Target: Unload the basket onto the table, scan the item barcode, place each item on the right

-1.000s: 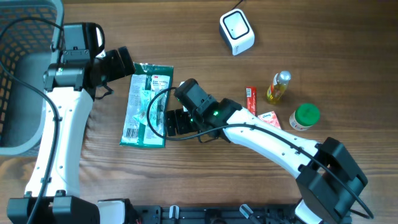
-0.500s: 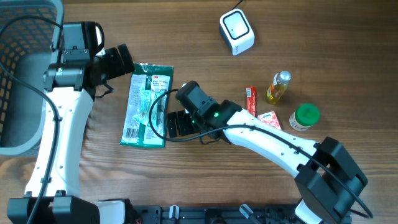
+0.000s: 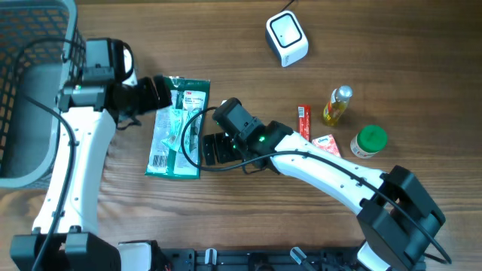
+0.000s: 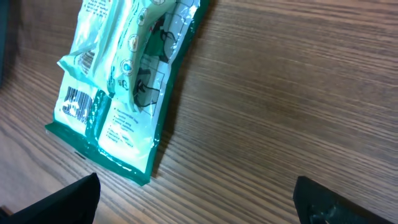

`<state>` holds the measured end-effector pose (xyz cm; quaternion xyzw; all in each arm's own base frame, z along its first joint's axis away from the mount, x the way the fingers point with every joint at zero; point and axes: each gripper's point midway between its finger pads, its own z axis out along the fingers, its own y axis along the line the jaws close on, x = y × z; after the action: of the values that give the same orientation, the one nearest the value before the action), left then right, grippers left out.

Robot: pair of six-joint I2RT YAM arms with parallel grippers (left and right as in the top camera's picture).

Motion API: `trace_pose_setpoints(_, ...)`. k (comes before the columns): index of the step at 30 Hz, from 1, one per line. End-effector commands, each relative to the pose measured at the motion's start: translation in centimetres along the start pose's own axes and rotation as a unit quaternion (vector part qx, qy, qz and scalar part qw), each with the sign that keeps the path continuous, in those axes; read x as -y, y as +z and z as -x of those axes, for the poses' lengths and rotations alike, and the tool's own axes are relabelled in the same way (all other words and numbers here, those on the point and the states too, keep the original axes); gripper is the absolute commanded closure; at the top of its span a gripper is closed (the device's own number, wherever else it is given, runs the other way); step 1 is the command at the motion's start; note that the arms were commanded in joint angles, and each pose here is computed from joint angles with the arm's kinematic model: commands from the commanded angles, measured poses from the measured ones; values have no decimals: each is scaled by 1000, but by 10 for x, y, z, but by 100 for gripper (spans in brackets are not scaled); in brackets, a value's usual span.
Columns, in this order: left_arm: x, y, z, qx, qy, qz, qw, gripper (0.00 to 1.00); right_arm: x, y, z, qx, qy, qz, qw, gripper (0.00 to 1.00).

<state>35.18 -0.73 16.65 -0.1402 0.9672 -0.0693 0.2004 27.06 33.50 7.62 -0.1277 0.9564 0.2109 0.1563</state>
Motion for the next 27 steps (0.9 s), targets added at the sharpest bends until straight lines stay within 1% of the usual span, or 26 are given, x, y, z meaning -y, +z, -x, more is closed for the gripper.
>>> trace_pose_setpoints(1,-4,24,-22,-41,-9,-3,999,0,7,6,-4,-3,-5,-17,1000,0)
trace_pose_setpoints(5,2,28,-26,-55,-11,-23,998,0,8,6,-5,-4,-4,-18,1000,0)
trace_pose_setpoints(6,6,28,-27,-57,-11,-32,998,6,8,6,-5,-4,-4,-18,1000,0)
trace_pose_setpoints(8,7,28,-27,-58,-11,-36,998,32,8,6,-5,-4,-4,-18,1000,0)
trace_pose_setpoints(10,6,30,-29,-61,-12,-35,997,43,8,6,-5,-4,-4,-18,1000,0)
trace_pose_setpoints(11,6,31,-31,-64,-12,-34,997,46,8,6,-5,-4,-4,-18,1000,0)
trace_pose_setpoints(14,3,37,-40,-75,-14,-31,997,52,8,6,-5,-4,-4,-18,1000,0)
trace_pose_setpoints(20,-5,58,-55,-80,-14,-26,996,51,8,6,-5,-4,-3,-18,1000,0)
trace_pose_setpoints(21,-6,62,-57,-78,-14,-26,996,49,8,6,-5,-4,-3,-18,1000,0)
trace_pose_setpoints(23,-10,71,-59,-70,-13,-21,997,50,8,6,-5,-4,-3,-18,1000,0)
trace_pose_setpoints(25,-19,76,-55,-53,-10,3,999,53,8,6,-5,-4,-3,-18,1000,0)
trace_pose_setpoints(27,-21,77,-50,-42,-9,10,999,59,8,6,-4,-4,-3,-18,1000,0)
